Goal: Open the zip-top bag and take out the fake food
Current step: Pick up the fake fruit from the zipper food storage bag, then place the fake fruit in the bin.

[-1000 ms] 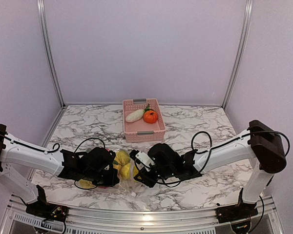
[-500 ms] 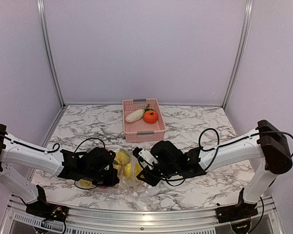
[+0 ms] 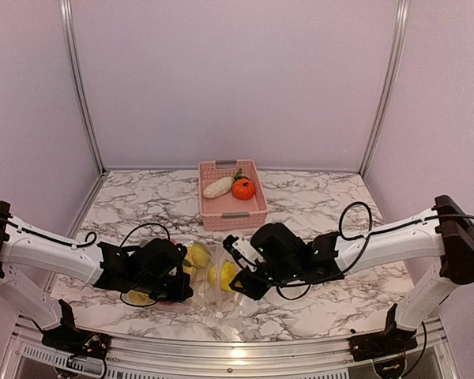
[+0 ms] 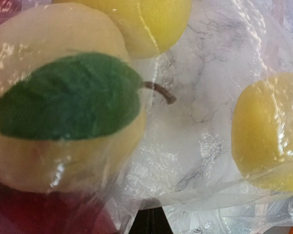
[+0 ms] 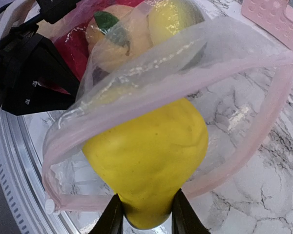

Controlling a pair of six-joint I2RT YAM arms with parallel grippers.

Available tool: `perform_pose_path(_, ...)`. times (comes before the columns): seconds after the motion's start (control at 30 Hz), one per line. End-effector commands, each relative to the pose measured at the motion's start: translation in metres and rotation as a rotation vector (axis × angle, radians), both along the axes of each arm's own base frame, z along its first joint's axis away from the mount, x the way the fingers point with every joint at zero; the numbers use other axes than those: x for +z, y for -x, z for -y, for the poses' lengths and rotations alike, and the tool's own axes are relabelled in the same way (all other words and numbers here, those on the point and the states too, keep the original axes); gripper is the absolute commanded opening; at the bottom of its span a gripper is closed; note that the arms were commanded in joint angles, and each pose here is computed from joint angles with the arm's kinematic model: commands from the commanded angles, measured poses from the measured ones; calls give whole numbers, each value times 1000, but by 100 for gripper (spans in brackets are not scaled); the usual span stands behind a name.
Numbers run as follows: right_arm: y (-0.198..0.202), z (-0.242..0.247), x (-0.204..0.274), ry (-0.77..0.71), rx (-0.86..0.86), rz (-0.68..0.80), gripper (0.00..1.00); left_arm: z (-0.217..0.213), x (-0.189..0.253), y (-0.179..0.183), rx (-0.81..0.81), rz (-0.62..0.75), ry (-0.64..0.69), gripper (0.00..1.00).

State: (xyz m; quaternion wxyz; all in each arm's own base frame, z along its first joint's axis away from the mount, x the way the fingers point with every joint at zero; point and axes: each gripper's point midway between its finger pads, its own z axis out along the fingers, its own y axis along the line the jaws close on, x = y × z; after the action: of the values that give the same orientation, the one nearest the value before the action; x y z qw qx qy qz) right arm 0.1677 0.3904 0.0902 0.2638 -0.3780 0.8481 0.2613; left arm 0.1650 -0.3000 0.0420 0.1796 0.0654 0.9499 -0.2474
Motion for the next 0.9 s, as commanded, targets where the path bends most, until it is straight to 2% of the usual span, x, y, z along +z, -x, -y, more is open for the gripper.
perform_pose_path(0.0, 3, 13, 12, 13, -35, -4, 17, -13, -5, -2, 9, 7, -53, 0)
perform_pose_path(0.47, 3, 58, 24, 42, -146, -7, 17, 17, 51, -15, -56, 110, 63, 0)
perform_pose_path(0.87, -18, 80, 59, -47, -246, -20, 17, 22, 69, -20, -61, 146, 82, 0)
